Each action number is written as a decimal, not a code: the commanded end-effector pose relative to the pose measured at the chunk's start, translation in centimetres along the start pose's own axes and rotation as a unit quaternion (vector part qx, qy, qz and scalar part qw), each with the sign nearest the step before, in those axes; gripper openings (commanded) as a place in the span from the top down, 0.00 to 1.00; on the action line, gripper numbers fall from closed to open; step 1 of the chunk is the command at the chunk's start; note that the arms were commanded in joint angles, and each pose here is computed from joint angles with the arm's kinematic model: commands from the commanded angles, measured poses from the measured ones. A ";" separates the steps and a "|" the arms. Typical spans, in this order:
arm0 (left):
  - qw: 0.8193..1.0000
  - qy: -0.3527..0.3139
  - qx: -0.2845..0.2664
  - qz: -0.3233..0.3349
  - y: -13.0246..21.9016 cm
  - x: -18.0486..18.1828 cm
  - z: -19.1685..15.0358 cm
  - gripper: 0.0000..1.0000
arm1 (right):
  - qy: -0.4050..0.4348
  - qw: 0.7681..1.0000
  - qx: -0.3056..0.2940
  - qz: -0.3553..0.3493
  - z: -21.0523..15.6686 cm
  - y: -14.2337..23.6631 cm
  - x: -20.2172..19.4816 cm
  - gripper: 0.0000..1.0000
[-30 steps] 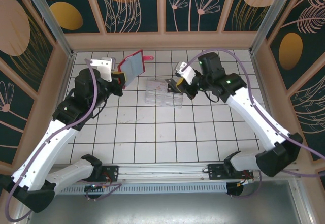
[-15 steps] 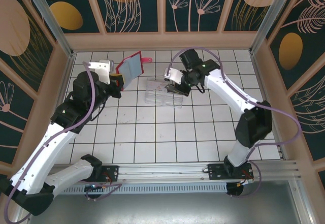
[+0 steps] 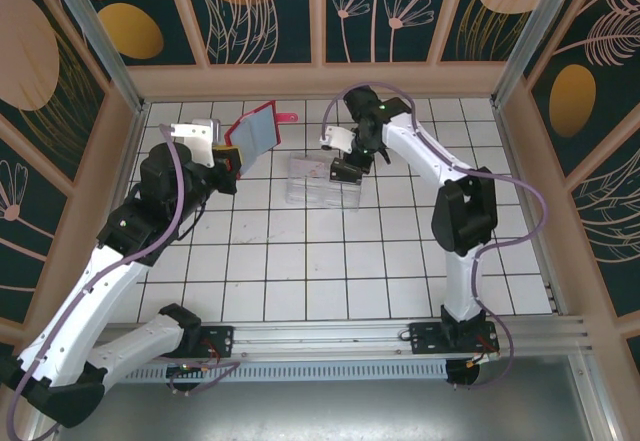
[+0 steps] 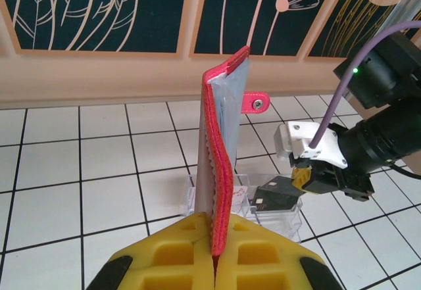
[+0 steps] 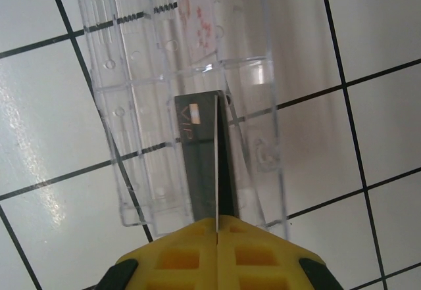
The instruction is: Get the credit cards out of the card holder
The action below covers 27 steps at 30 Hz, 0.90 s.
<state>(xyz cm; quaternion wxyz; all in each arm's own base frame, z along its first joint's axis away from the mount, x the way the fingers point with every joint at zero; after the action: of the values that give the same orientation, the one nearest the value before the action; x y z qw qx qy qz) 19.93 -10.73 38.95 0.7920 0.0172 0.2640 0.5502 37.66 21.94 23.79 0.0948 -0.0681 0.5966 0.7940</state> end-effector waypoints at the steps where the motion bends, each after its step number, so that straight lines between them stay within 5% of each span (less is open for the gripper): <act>1: 1.000 -0.006 -0.011 0.009 0.5 0.3 0.2 1.00 | 0.017 1.000 0.013 0.014 0.1 -0.1 -0.4 1.00; 21: 1.000 -0.003 -0.020 0.003 1.2 0.2 0.5 1.00 | 0.025 0.998 0.029 0.054 0.1 -3.8 0.0 0.99; 27: 1.000 -0.002 -0.023 0.002 1.5 0.2 0.7 1.00 | 0.010 0.999 0.026 0.014 0.7 -2.8 -0.9 0.66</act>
<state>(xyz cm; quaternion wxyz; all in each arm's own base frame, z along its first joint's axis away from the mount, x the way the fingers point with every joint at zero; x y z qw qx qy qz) 19.26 -10.28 39.18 0.7909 0.0147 0.2621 0.5527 38.75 22.85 20.58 0.0587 -0.0498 0.6221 0.7791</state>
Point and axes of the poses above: each hand's point on the last joint's axis, 136 mm out from that joint toward the fingers, its own y axis back along the fingers, its own x axis along the line the jaws close on, z = x × y, the point moved 10 cm from there along y, back along the fingers, and after that the axes turned 9 degrees about y, right-handed, at the moved point
